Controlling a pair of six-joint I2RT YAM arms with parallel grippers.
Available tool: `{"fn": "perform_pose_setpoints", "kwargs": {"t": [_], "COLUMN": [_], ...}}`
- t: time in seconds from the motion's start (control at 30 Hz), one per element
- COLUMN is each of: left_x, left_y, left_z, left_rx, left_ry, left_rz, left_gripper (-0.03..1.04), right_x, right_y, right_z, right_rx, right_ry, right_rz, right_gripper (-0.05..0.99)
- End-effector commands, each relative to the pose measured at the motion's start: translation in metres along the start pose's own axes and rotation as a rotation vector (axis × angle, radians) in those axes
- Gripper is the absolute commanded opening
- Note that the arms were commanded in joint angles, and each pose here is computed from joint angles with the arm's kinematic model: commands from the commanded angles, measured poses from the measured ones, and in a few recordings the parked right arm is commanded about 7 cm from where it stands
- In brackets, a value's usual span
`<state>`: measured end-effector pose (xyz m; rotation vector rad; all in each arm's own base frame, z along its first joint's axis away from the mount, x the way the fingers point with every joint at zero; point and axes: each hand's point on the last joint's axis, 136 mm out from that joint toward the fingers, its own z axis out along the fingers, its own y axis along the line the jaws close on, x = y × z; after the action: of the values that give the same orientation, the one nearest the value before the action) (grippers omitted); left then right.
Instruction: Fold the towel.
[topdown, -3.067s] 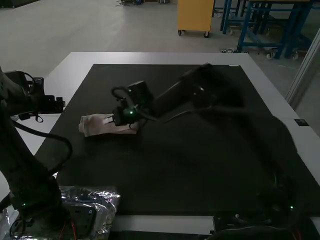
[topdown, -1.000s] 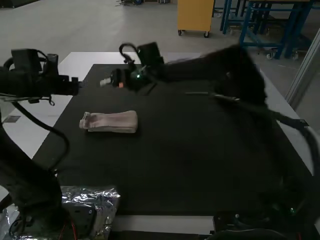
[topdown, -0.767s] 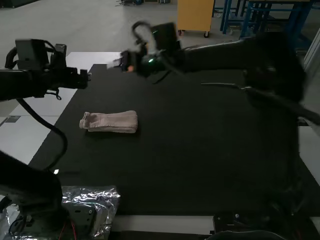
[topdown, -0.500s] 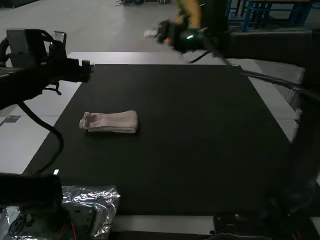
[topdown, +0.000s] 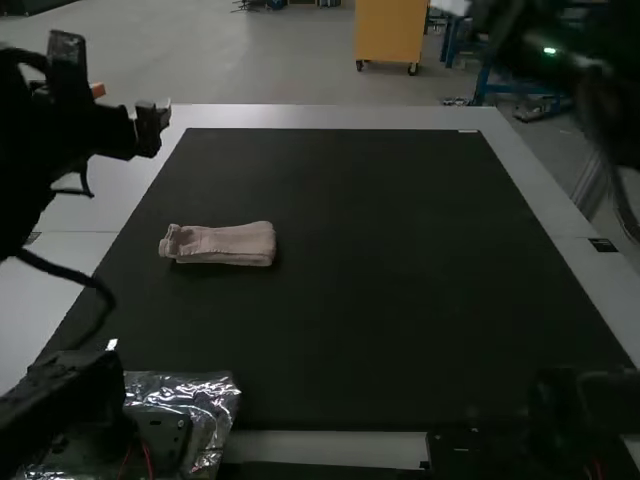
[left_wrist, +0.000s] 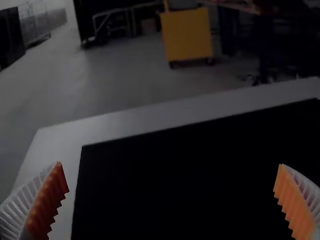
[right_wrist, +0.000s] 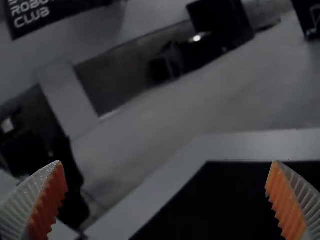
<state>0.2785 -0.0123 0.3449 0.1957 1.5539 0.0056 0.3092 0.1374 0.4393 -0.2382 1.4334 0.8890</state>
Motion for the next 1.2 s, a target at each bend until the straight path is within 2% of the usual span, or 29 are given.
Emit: {"fn": "perform_pose_setpoints", "kwargs": {"t": [0.0, 0.1, 0.23, 0.47, 0.57, 0.67, 0.7, 0.8, 0.93, 1.17], "left_x": [-0.012, -0.015, -0.018, -0.034, -0.041, -0.043, -0.039, -0.025, -0.011, 0.038], "left_y": [-0.002, -0.005, -0.009, -0.011, -0.007, -0.005, -0.005, -0.005, -0.011, -0.014], "left_z": [-0.022, -0.041, -0.066, -0.106, -0.113, -0.112, -0.109, -0.097, -0.087, -0.064], "left_rx": [-0.019, -0.025, -0.036, -0.061, -0.089, -0.1, -0.1, -0.099, -0.075, -0.059], "left_ry": [-0.072, -0.13, -0.204, -0.358, -0.398, -0.423, -0.423, -0.433, -0.489, -0.413], "left_rz": [0.005, 0.006, -0.02, -0.044, -0.049, -0.044, -0.038, -0.014, 0.025, 0.015], "left_gripper": [0.97, 0.97, 0.97, 0.97, 0.97, 0.97, 0.97, 0.97, 0.97, 0.97], "right_x": [-0.02, -0.025, -0.025, -0.023, -0.031, -0.043, -0.039, -0.013, 0.03, 0.098], "right_y": [0.01, 0.024, 0.036, 0.069, 0.092, 0.099, 0.09, 0.055, -0.01, -0.069], "right_z": [-0.037, -0.071, -0.11, -0.168, -0.196, -0.216, -0.211, -0.196, -0.182, -0.17], "right_rx": [0.033, 0.042, 0.079, 0.101, 0.104, 0.17, 0.194, 0.294, 0.43, 0.452], "right_ry": [-0.098, -0.166, -0.252, -0.38, -0.505, -0.624, -0.597, -0.493, -0.395, -0.31], "right_rz": [-0.016, -0.035, -0.08, -0.183, -0.289, -0.437, -0.44, -0.596, -0.656, -0.572], "right_gripper": [0.91, 0.91, 0.91, 0.91, 0.91, 0.91, 0.91, 0.91, 0.91, 0.91]}}
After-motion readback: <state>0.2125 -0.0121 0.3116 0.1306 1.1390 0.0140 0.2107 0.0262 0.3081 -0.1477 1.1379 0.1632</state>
